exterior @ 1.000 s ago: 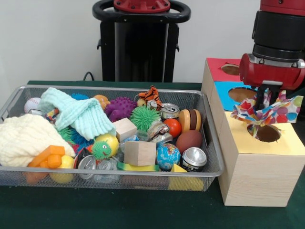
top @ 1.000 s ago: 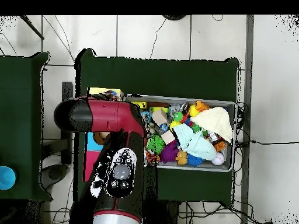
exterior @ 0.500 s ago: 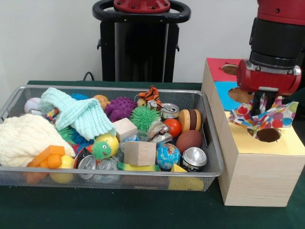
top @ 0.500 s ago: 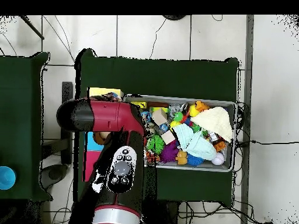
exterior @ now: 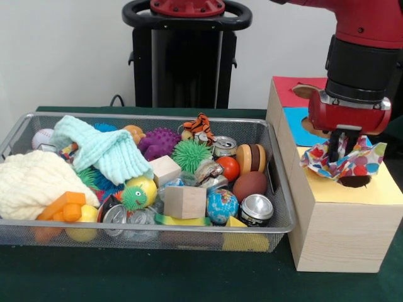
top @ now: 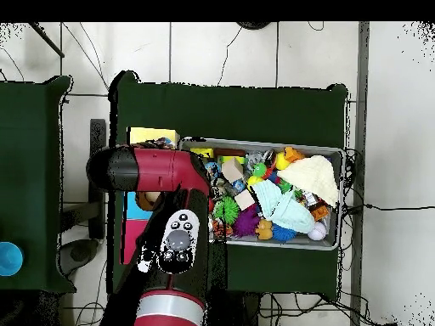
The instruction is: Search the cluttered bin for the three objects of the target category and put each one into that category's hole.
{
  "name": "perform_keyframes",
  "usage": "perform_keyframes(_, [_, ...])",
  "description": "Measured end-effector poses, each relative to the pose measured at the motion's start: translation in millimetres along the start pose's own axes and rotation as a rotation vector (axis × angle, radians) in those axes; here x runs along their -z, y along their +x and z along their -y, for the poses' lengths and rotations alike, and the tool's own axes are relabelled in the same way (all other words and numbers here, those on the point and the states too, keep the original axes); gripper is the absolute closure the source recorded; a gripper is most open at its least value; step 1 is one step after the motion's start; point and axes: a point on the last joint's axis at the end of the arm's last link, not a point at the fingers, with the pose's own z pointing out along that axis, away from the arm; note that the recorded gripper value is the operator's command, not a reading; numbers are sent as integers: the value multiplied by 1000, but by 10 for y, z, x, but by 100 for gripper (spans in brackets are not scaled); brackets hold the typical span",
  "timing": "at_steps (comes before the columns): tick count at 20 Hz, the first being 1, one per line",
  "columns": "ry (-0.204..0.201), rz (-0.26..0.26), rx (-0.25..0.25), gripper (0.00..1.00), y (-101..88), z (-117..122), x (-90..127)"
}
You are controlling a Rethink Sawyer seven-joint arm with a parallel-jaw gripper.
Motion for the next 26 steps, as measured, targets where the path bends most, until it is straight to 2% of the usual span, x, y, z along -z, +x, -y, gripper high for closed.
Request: perform_keyframes(26, [-6,9,4,100,-6,-48,14])
